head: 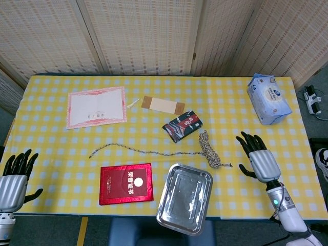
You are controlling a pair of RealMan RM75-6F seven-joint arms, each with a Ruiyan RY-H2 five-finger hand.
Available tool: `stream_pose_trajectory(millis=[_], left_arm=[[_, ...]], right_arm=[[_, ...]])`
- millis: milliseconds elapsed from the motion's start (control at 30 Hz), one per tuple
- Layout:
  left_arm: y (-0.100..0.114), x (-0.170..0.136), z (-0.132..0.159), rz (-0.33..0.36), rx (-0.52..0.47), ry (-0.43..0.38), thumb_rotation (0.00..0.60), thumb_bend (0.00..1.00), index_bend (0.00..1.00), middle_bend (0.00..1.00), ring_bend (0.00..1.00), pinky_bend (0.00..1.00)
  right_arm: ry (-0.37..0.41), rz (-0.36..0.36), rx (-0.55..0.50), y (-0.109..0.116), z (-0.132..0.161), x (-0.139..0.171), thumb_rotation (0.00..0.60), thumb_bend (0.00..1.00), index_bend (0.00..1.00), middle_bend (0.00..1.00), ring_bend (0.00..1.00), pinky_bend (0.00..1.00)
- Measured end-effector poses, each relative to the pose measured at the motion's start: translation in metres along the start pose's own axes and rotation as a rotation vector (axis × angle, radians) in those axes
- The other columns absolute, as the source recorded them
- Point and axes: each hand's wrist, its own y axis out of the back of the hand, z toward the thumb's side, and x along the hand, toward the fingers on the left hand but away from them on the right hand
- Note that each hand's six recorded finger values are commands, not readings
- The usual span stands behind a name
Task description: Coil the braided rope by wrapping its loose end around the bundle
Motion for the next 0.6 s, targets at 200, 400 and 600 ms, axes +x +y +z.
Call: stream_pose_trajectory(millis=[200,400,600], left_arm=[[-0.002,-0.002,-0.003,-0.011,-0.004,0.006,0.6,0.13,0.01,0.01,0.03,0.0],[-0.005,-0.005,-0.004,-0.032,-0.02,0.003,0.6,0.13,0.01,0.01,0.03,0.0],[-0.006,-0.004,-0.004,-0.04,-0.025,-0.003,0.6,0.13,0.01,0.01,0.03,0.0]], right_arm=[[0.02,0.086,-0.046,-0.022,0.025,-0.028,0.6,0.35,0.0,0.0,0.0,0.0],[0.025,0.121,-0.091,-0.042,0.049,-0.054,0.6,0.24,0.0,0.0,0.0,0.0],[0.014,0.127,-0.114,-0.059,0.058,-0.073,0.6,0.21,0.0,0.0,0.0,0.0]])
